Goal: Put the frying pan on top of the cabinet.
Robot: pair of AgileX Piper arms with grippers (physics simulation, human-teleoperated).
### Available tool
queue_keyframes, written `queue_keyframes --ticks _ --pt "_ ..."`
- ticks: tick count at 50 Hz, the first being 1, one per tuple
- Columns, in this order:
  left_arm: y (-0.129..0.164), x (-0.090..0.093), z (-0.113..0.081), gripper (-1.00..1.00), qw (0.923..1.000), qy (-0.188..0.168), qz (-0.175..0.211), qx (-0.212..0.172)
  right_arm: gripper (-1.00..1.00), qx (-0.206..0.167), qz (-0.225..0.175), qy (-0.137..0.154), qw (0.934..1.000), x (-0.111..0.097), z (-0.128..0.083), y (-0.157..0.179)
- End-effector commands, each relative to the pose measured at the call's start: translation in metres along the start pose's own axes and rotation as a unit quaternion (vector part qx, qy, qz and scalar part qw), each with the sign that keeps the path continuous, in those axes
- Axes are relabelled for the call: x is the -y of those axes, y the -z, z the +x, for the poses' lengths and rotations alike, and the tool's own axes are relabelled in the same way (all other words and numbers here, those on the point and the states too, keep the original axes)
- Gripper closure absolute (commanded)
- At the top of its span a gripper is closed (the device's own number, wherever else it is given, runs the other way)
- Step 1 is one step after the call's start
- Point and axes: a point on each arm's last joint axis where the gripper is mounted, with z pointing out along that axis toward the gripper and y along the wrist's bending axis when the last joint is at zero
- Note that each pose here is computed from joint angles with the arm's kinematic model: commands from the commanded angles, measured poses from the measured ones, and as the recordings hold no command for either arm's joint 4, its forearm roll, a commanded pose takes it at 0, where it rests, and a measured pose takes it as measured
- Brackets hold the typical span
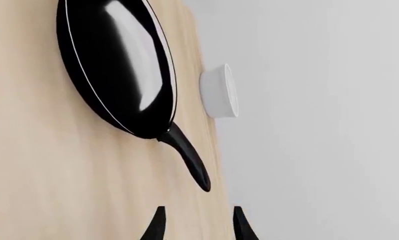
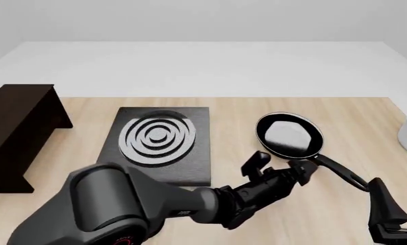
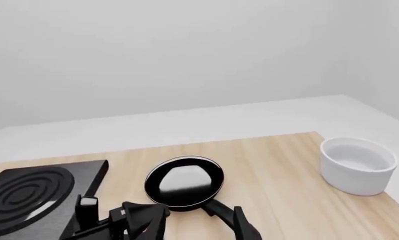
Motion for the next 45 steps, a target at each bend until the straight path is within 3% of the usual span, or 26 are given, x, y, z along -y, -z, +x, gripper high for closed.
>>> queue_keyframes --ticks 1,45 --pt "-0.011 0.001 0.005 -1.0 1.0 0.0 -0.001 -0.005 -1.0 0.0 0.001 -0.006 1.0 0.0 0.0 -0.001" --pt "-0.04 -0.001 0.013 -1.0 0.9999 0.003 -0.004 -0.013 -1.0 -0.003 0.002 -0.02 0.9998 0.0 0.0 -0.004"
